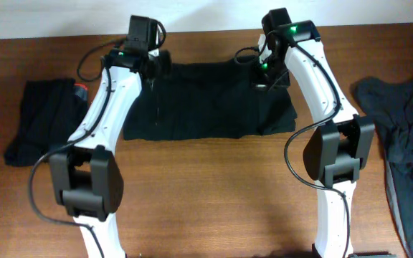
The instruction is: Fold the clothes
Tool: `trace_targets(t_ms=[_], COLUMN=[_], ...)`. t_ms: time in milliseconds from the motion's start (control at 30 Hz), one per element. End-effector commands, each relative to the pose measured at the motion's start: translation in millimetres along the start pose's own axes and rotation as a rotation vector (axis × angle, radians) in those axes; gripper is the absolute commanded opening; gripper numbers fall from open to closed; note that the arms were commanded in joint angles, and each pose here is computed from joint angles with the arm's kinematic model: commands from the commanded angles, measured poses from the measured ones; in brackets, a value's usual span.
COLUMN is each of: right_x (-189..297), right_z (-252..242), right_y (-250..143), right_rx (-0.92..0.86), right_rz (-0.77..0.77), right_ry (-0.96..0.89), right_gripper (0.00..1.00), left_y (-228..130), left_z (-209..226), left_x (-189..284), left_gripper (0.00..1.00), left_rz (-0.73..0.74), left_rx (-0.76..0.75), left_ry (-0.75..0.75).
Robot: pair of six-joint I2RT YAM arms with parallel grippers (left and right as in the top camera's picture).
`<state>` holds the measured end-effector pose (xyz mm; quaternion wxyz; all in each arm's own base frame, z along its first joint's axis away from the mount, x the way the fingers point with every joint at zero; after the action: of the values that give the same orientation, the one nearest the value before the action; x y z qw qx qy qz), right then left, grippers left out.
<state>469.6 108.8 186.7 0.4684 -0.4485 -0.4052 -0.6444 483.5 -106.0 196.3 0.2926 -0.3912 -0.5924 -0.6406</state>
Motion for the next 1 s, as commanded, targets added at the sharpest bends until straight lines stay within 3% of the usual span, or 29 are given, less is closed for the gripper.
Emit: trace_targets(t_ms=[0, 233, 500, 533, 567, 600, 800, 900, 967], right_x=[-22.5, -59.3, -93.2, -96.8, -97.1, -96.2, -88.8, -86.4, -86.5], right_z=[-4.6, -1.1, -5.5, -6.8, -6.7, -6.6, -3.4, -7.5, -11.5], right_y=[8.7, 36.1, 63.7, 66.8, 69.8, 72.5, 80.1, 82.3, 82.3], right_rx=[0.004, 0.027, 0.039, 0.038, 0.039, 0.040, 0.044, 0.035, 0.028], right_rz=[-0.012, -0.114, -0.252, -0.270, -0.290, -0.308, -0.351, -0.350, -0.342], right_ry=[-0.005, 0.040, 0.008, -0.002, -0.006, -0.007, 0.007, 0.012, 0.008], right_gripper=[0.04, 0.04, 0.05, 0.13, 0.29, 0.32, 0.47, 0.47, 0.41], left_y=[-23.5, -49.2, -70.7, -72.5, -73.9, -74.7, -76.4, -76.8, -77.1], left_z=[8.0, 25.8, 43.7, 45.7, 47.4, 48.7, 50.5, 50.5, 50.6], left_x=[-37.0, -74.9, -87.8, -88.6, -88.7, -88.6, -89.1, -89.5, -90.1], left_gripper=[0.00, 0.01, 0.01, 0.01, 0.00, 0.00, 0.01, 0.01, 0.01], left_rz=[0.108, 0.226, 0.333, 0.343, 0.351, 0.355, 0.364, 0.365, 0.366], left_rx=[-0.008, 0.013, 0.038, 0.037, 0.037, 0.035, 0.032, 0.032, 0.031], left_ry=[0.040, 0.078, 0.107, 0.119, 0.131, 0.140, 0.159, 0.159, 0.160])
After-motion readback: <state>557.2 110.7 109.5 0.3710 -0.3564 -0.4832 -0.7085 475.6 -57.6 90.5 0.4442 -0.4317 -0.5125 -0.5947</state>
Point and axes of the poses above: each gripper's point midway between its finger pads, its own x axis back along the fingers, its own z axis along the line the jaws close on, y = z × x, the point moved 8 cm from there along x, back along the fingers, and after that the axes turned 13 degrees about -x, right-handed, at the moved point
